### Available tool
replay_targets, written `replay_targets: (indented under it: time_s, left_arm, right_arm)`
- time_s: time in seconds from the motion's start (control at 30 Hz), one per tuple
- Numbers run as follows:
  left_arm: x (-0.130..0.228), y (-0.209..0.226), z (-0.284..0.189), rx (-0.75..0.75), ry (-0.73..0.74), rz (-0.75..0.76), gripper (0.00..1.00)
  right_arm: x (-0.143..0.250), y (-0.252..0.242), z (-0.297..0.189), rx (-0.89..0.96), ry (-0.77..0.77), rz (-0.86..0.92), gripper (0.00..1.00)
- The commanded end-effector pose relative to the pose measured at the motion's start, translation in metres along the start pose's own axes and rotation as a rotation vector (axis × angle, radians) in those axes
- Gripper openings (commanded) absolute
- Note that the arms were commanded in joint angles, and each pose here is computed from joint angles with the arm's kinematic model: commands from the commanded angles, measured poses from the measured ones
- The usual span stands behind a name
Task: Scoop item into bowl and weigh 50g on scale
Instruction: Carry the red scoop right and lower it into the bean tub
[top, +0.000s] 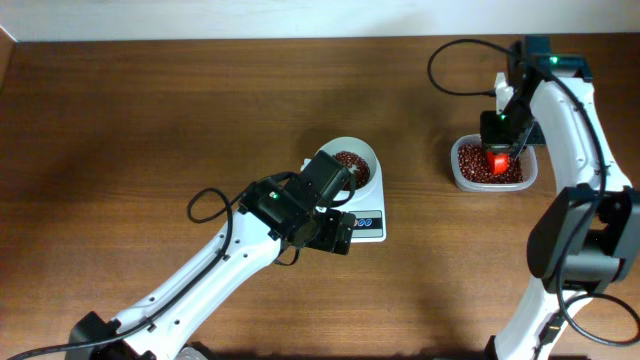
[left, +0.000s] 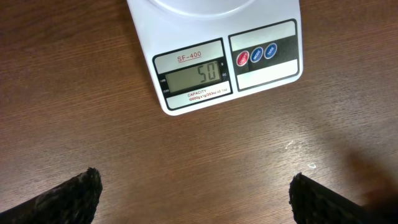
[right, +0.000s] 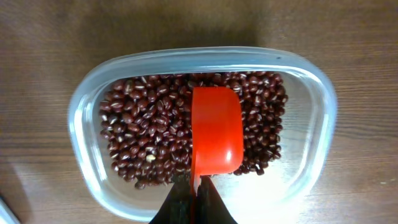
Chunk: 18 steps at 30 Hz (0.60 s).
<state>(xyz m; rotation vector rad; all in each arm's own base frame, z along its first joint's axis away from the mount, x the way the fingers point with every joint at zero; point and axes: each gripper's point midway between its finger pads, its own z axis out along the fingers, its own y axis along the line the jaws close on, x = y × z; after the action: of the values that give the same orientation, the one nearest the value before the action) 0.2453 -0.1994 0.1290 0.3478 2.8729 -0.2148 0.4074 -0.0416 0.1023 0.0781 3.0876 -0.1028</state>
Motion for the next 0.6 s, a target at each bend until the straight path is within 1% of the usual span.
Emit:
replay_targets:
  time_s: [0.0,0.03,0.1,0.13,0.2,0.23,0.27,0.4,0.53,0.57]
  left_arm:
    - [0.002,0.000,0.000,0.005,0.001,-0.011,0.99]
    - [0.002,-0.001,-0.001,0.005,0.000,-0.011,0.99]
    - [0.002,0.000,0.000,0.005,0.001,-0.011,0.99]
    - [0.002,-0.001,-0.001,0.005,0.000,-0.011,0.99]
    - [0.002,0.000,0.000,0.005,0.001,-0.011,0.99]
    - [0.002,-0.001,0.000,0.005,0.001,-0.011,0.99]
    - [0.002,0.000,0.000,0.005,0.001,-0.011,0.99]
    - [0.002,-0.001,-0.001,0.005,0.000,-0.011,0.99]
    - [0.002,-0.001,-0.001,0.005,0.000,-0.011,0.99]
    - [0.002,0.000,0.000,0.005,0.001,-0.011,0.99]
  right_arm:
    - [0.000,-0.001,0.012,0.016,0.020,0.006,0.06]
    - [-0.001,-0.001,0.012,0.016,0.014,0.006,0.20]
    - [-0.003,-0.001,0.012,0.016,0.007,0.007,0.35]
    - [-0.003,-0.002,0.012,0.017,0.006,0.006,0.49]
    - [-0.005,-0.002,0.012,0.020,0.000,0.006,0.64]
    - [-0.006,-0.002,0.012,0.020,-0.006,0.007,0.70]
    - [-0.008,-0.002,0.012,0.020,-0.012,0.007,0.74]
    - [-0.017,-0.005,0.012,0.021,-0.049,0.012,0.79]
    - [-0.049,-0.013,0.009,0.027,-0.184,0.037,0.84]
    - [-0.058,-0.015,0.007,0.029,-0.221,0.044,0.88]
